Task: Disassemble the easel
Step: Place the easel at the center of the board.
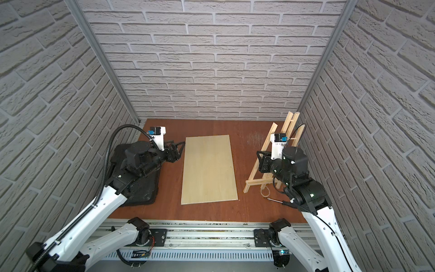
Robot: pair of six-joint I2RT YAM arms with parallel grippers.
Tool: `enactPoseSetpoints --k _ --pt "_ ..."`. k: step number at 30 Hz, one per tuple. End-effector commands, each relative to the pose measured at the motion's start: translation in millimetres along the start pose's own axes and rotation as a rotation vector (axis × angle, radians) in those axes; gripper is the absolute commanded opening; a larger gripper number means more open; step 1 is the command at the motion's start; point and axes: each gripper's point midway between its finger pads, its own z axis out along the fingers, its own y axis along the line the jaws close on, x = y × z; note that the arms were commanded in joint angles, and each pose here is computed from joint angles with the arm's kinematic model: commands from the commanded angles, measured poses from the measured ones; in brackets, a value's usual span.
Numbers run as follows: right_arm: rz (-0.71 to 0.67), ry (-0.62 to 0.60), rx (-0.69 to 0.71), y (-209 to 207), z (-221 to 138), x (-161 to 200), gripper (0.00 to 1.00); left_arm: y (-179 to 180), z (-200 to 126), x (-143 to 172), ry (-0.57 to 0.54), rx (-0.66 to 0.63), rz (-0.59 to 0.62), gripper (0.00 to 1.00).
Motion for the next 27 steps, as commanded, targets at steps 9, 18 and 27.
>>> enactPoseSetpoints --k 9,18,27 --pt "-0.095 0.054 0.141 -20 77 -25 0.03 3 -1 -10 -0.058 -0.011 0.043 0.75" --pt "-0.136 0.247 0.263 -58 152 -19 0.03 -1 -3 -11 -0.064 0.012 0.036 0.76" --pt "-0.111 0.392 0.267 -91 223 7 0.03 -2 -4 -12 -0.067 0.019 0.027 0.76"
